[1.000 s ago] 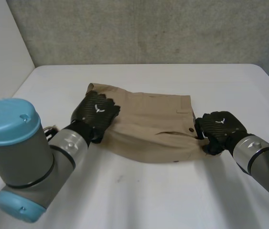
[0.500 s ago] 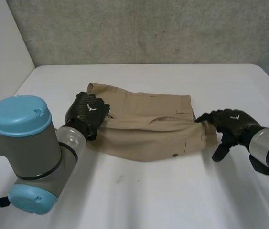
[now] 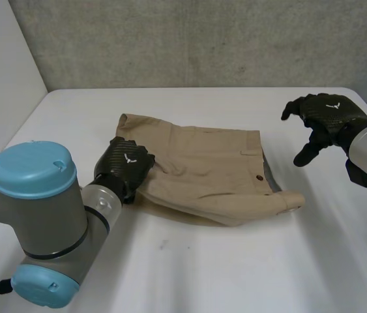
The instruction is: Fold the shorts.
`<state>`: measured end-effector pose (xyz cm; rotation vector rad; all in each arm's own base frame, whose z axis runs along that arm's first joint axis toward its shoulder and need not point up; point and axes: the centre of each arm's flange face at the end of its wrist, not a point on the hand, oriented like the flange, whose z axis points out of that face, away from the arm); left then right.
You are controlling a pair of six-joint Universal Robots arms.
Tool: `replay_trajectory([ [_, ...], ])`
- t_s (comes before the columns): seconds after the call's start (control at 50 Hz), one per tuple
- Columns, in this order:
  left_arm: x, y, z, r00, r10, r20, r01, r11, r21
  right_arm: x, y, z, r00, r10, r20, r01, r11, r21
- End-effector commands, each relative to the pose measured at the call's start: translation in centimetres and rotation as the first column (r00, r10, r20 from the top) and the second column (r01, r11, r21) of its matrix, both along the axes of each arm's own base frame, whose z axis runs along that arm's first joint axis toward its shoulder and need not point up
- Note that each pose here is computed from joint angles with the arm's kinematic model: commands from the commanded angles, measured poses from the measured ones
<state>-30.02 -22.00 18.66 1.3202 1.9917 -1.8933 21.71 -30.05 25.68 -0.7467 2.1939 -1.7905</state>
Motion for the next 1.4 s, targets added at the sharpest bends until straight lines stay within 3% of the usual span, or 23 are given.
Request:
replay_trajectory([
  [0.02, 0.0, -0.1, 0.1, 1.000, 0.002, -0.004, -0.002, 1.000, -0.003, 0.0, 0.7, -1.1, 1.000, 0.007, -0.009, -0.006, 0.998, 0.055],
  [0.26, -0.1, -0.4, 0.2, 1.000, 0.004, -0.005, -0.004, 1.000, -0.008, -0.2, 3.3, -5.6, 0.998, 0.040, -0.049, -0.027, 0.973, 0.228],
  [0.46, -0.1, -0.6, 0.1, 1.000, 0.005, -0.005, -0.005, 1.000, -0.008, 0.7, 4.7, -6.3, 0.995, 0.079, -0.054, -0.066, 0.975, 0.212],
  [0.62, 0.1, 0.2, -0.3, 1.000, 0.002, 0.000, -0.002, 1.000, 0.017, 1.4, 3.0, -9.8, 0.987, 0.110, -0.119, -0.085, 0.976, 0.199],
  [0.78, 1.4, 2.3, 0.0, 1.000, 0.012, 0.005, -0.012, 0.995, 0.097, 2.6, 4.4, -6.5, 0.984, 0.142, -0.111, -0.131, 0.986, 0.098],
  [0.84, 2.8, 4.7, 0.8, 1.000, 0.026, 0.004, -0.026, 0.979, 0.200, 2.3, 5.5, -3.1, 0.985, 0.137, -0.105, -0.137, 0.991, 0.003],
  [0.9, 4.5, 7.4, 1.4, 0.999, 0.053, 0.004, -0.052, 0.946, 0.320, 2.0, 6.8, -2.4, 0.977, 0.153, -0.145, -0.152, 0.988, 0.017],
  [1.02, 7.1, 10.9, 2.2, 0.996, 0.080, 0.048, -0.093, 0.892, 0.442, 1.3, 9.3, -2.9, 0.922, 0.244, -0.301, -0.208, 0.967, 0.145],
  [1.04, 7.8, 11.9, 2.7, 0.995, 0.078, 0.063, -0.098, 0.883, 0.459, 1.0, 10.1, -3.2, 0.891, 0.286, -0.354, -0.227, 0.954, 0.198],
  [1.08, 8.1, 12.3, 3.0, 0.995, 0.078, 0.068, -0.101, 0.878, 0.467, 0.9, 10.6, -3.3, 0.872, 0.310, -0.379, -0.239, 0.945, 0.224],
  [1.1, 8.7, 13.2, 3.6, 0.994, 0.077, 0.079, -0.106, 0.871, 0.480, 0.4, 11.8, -3.2, 0.811, 0.379, -0.446, -0.269, 0.918, 0.291],
  [1.18, 9.8, 14.8, 4.8, 0.992, 0.071, 0.104, -0.114, 0.856, 0.505, -0.1, 13.3, -2.1, 0.758, 0.449, -0.474, -0.308, 0.886, 0.347],
  [1.26, 10.6, 16.1, 6.4, 0.993, 0.063, 0.103, -0.106, 0.862, 0.496, 0.2, 13.3, -0.5, 0.768, 0.437, -0.469, -0.334, 0.897, 0.288],
  [1.4, 9.7, 13.3, 8.2, 0.995, 0.061, 0.074, -0.081, 0.945, 0.316, 0.8, 12.1, 0.6, 0.826, 0.405, -0.392, -0.334, 0.912, 0.239],
])
